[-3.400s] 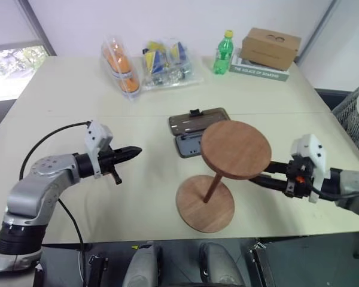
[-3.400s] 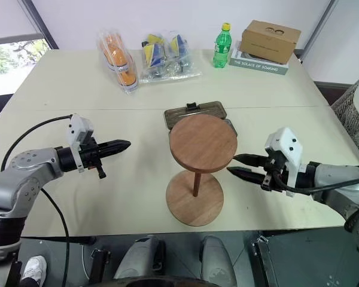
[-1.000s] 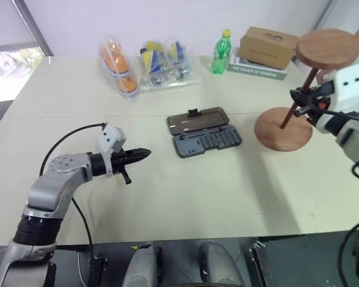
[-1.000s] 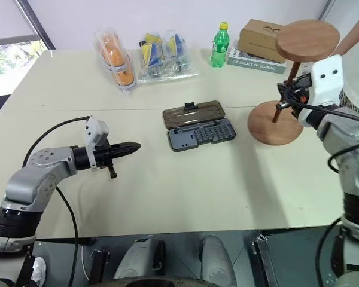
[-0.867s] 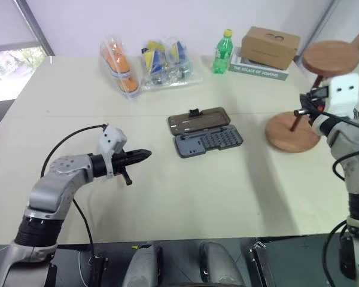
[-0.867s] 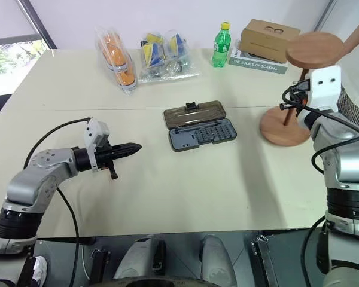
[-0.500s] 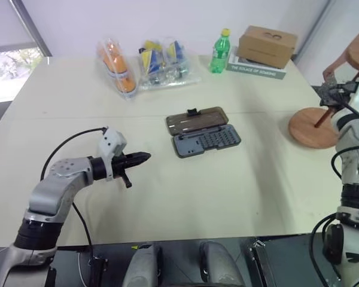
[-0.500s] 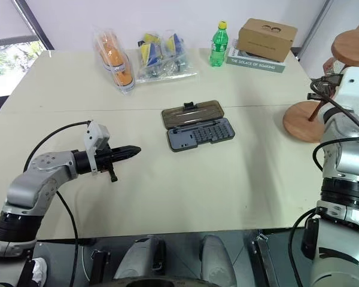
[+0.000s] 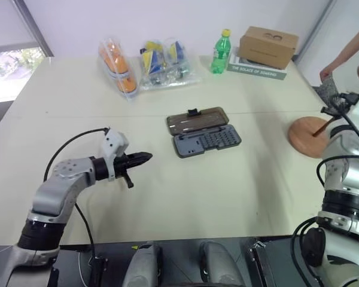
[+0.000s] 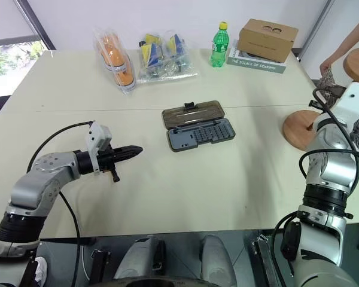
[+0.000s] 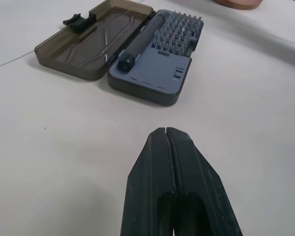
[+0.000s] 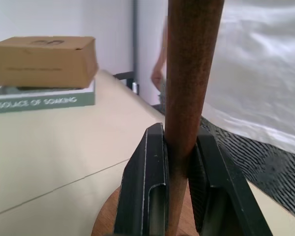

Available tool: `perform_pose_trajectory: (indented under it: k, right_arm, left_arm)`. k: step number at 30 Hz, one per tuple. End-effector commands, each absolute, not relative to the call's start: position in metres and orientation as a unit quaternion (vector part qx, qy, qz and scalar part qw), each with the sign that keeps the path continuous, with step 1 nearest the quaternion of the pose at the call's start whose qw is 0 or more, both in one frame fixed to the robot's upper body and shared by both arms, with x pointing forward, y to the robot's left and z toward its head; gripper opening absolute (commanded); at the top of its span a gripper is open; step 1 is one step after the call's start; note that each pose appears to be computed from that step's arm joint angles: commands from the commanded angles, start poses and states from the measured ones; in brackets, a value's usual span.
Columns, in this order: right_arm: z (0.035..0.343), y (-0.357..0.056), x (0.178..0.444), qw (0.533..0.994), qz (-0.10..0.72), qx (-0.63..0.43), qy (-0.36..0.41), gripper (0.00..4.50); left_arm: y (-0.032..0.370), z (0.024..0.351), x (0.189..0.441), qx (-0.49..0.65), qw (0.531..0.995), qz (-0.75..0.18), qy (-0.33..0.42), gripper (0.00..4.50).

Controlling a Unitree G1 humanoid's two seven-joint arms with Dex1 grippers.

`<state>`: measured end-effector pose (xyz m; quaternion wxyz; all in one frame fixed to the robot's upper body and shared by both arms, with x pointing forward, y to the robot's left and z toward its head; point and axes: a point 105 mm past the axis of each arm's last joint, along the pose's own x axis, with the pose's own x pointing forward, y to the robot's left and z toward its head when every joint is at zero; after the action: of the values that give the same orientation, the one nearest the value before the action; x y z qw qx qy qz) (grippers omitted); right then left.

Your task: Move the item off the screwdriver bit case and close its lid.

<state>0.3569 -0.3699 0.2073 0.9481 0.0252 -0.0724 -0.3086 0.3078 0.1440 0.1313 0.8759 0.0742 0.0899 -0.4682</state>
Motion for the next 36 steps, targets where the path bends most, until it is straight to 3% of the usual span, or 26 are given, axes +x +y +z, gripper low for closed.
perform_pose_trajectory:
  k: [1,7,11,15,16,23,27,30,36]
  right_arm:
    - [0.190,-0.381,0.351,0.939,-0.337,0.043,-0.046,0.04]
    - [0.181,-0.383,0.353,0.939,-0.340,0.042,-0.031,0.04]
    - [0.182,-0.376,0.357,0.946,-0.322,0.033,-0.029,1.94]
    - [0.183,-0.373,0.356,0.949,-0.313,0.022,-0.027,4.21]
    - [0.183,-0.372,0.356,0.950,-0.310,0.020,-0.026,4.43]
    - [0.180,-0.338,0.345,0.973,-0.228,0.014,-0.016,4.43]
    - [0.193,-0.239,0.338,1.000,0.014,-0.006,-0.006,4.43]
    - [0.206,-0.196,0.331,0.992,0.119,-0.028,-0.010,4.43]
    - [0.211,-0.171,0.346,0.984,0.172,-0.049,-0.001,4.43]
  left_arm:
    - [0.140,0.141,0.307,0.090,0.872,-0.477,0.069,0.00]
    - [0.138,0.139,0.305,0.090,0.872,-0.476,0.069,0.00]
    - [0.139,0.139,0.305,0.089,0.873,-0.475,0.070,0.00]
    - [0.139,0.138,0.304,0.090,0.873,-0.474,0.071,0.00]
    - [0.139,0.138,0.304,0.089,0.873,-0.473,0.071,0.00]
    - [0.143,0.137,0.305,0.090,0.875,-0.469,0.074,0.00]
    - [0.154,0.142,0.309,0.095,0.880,-0.460,0.074,0.00]
    - [0.160,0.148,0.315,0.094,0.883,-0.454,0.070,0.00]
    - [0.161,0.160,0.329,0.090,0.887,-0.450,0.051,0.00]
